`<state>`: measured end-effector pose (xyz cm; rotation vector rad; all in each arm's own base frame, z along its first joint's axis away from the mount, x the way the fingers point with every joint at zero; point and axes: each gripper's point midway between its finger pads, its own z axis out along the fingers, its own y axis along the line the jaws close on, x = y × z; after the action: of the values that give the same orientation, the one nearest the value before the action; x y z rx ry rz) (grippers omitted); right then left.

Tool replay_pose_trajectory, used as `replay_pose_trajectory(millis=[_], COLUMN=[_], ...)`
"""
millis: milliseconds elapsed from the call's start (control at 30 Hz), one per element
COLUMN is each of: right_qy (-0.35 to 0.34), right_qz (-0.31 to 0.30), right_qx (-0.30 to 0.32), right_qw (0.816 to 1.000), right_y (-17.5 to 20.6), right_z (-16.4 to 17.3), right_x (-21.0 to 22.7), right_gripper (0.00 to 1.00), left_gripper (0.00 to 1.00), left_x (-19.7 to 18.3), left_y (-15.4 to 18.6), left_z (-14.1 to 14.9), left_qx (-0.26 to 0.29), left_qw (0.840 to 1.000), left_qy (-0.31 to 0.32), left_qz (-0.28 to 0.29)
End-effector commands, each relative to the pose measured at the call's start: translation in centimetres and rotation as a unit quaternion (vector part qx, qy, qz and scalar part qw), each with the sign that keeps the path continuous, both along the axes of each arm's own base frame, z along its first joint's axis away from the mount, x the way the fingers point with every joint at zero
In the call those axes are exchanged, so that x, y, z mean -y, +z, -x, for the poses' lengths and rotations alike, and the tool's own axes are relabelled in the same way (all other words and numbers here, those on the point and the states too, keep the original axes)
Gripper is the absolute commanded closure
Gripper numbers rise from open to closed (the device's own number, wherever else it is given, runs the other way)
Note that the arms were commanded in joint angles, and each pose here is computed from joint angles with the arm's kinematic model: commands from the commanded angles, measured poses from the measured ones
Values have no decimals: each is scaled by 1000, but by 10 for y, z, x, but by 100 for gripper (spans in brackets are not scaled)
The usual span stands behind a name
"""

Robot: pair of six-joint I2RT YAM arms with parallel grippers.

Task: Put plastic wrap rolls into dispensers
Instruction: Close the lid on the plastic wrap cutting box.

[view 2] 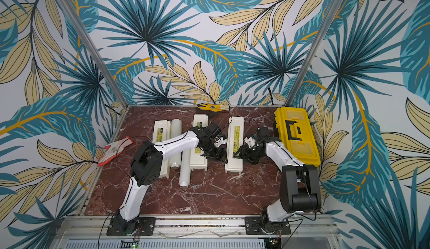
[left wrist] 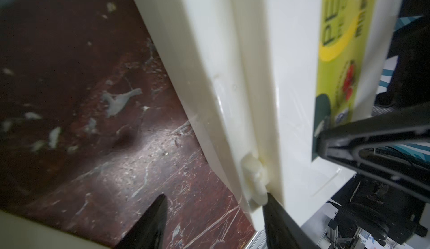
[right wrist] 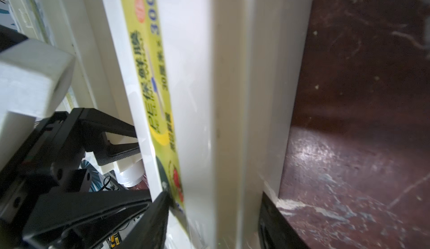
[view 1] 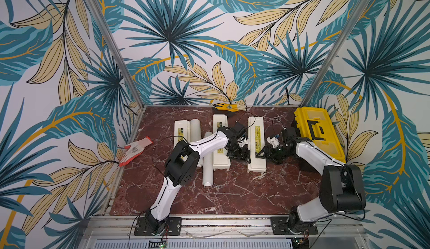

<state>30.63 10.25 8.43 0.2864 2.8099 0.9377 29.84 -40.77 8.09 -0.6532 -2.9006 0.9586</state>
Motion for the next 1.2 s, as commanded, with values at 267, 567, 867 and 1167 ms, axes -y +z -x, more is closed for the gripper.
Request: replay_pose_trajectory(millis=[267, 567, 867, 1167], right_qy=[-17, -28, -17, -4], right_qz=[57, 34, 17, 99], right_qx=[-48, 6, -62, -83], right_qw=[997, 999, 998, 992], right_y=[-37, -3, -48, -60], right_z=[13, -23, -9, -4], right_x=[15, 25, 20, 45], right_gripper=[38, 25, 52, 55], left_gripper=[31, 31, 28, 23], left_x=[14, 4, 3, 5], left_y=[6, -18, -17, -16], left_z=[-23, -15, -18, -23], left_qx=[33, 9, 12, 15], left_qw=[999, 1000, 1000, 1000], left_qy=[0, 4, 11, 17], left_qz=[32, 11, 6, 5])
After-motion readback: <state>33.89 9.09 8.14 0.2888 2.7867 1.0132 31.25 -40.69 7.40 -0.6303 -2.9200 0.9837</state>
